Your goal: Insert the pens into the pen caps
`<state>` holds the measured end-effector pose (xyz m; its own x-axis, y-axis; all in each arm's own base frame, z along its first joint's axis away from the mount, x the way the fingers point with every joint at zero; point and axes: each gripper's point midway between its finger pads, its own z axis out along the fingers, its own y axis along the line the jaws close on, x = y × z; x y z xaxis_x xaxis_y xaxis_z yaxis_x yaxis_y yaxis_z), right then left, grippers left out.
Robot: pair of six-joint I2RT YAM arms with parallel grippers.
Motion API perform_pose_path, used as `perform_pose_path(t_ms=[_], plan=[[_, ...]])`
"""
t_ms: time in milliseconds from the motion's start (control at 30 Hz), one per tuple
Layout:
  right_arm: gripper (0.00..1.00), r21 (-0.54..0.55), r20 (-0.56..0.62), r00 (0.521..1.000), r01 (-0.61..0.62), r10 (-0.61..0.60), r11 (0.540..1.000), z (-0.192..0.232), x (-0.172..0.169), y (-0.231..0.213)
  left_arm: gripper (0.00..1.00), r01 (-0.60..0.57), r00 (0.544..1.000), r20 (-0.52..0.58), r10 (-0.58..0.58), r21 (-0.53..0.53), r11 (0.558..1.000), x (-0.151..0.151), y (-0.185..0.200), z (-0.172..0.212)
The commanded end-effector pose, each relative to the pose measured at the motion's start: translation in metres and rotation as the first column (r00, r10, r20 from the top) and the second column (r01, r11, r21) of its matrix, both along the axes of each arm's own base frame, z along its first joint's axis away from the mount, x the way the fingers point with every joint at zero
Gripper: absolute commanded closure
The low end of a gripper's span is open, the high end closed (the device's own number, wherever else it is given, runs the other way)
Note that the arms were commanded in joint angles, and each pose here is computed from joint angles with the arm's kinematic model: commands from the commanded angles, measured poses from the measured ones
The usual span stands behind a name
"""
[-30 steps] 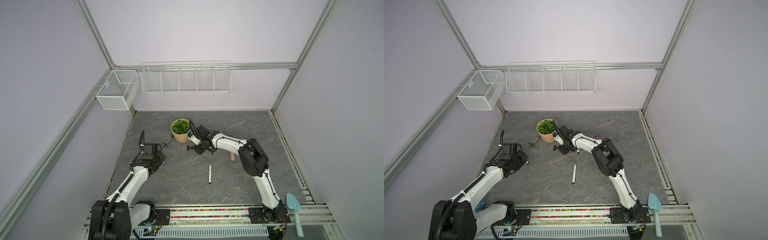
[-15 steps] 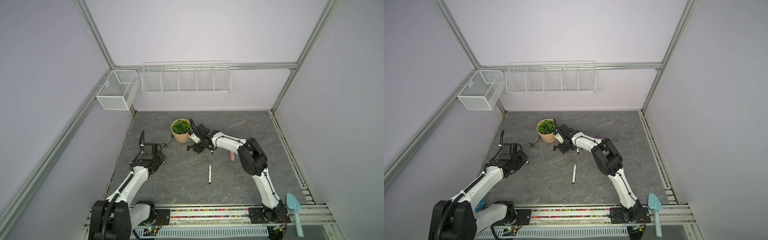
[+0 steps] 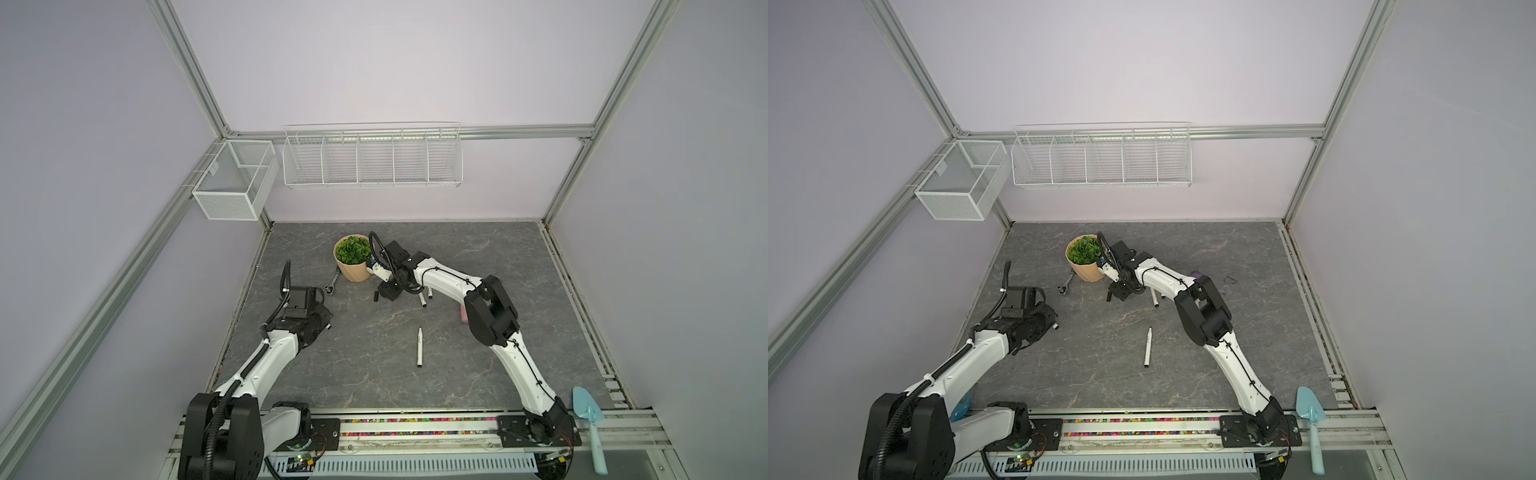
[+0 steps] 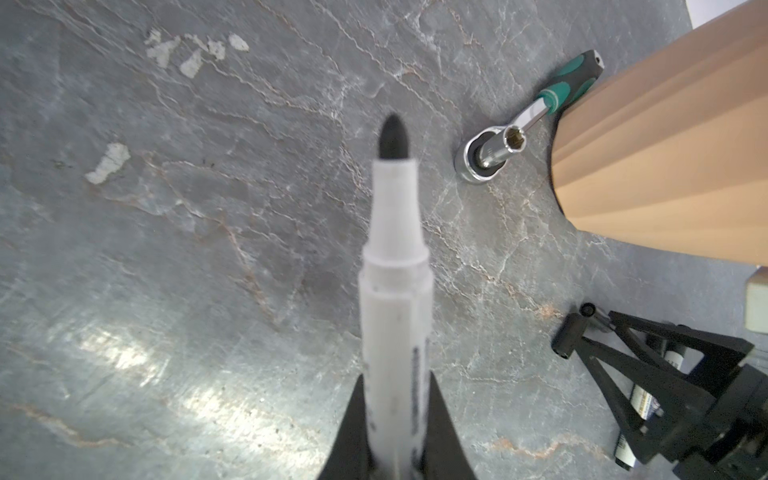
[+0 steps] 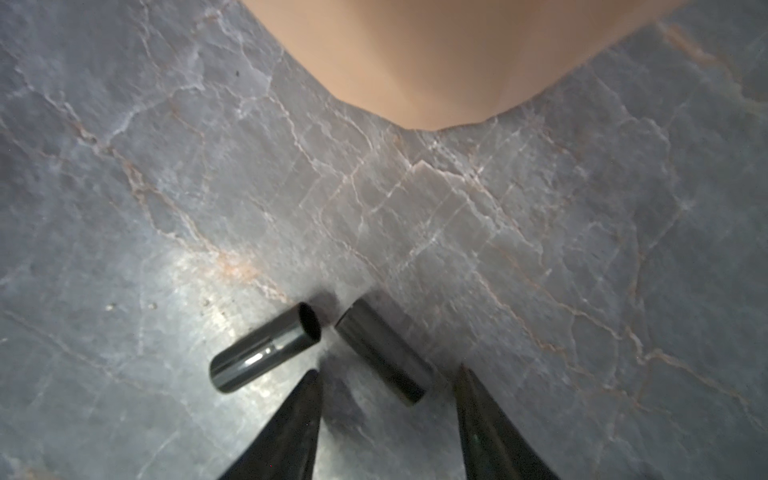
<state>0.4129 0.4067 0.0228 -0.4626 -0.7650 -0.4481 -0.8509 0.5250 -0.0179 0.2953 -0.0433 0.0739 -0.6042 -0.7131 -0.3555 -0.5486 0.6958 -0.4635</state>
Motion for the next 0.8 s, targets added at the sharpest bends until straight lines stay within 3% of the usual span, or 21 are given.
perform_pose_path(t_ms=[0,467,767], plan=[[0.48,-0.066,-0.068,0.995,-0.077,0.073,0.995,-0.034,-0.019,-0.003,1.0,0.005,0.999,0.038,-0.005,-0.003,1.0,0.01,-0.002,0.014],[0.82,0.005,0.002,1.0,0.011,-0.011,1.0,-0.014,-0.011,0.004,1.0,0.0,1.0,0.025,0.001,-0.006,1.0,0.009,-0.002,0.012],[0.88,0.116,0.0,0.975,0.219,-0.22,0.969,0.007,-0.026,-0.028,1.0,0.017,0.999,0.039,-0.016,-0.013,1.0,0.009,-0.006,0.013]])
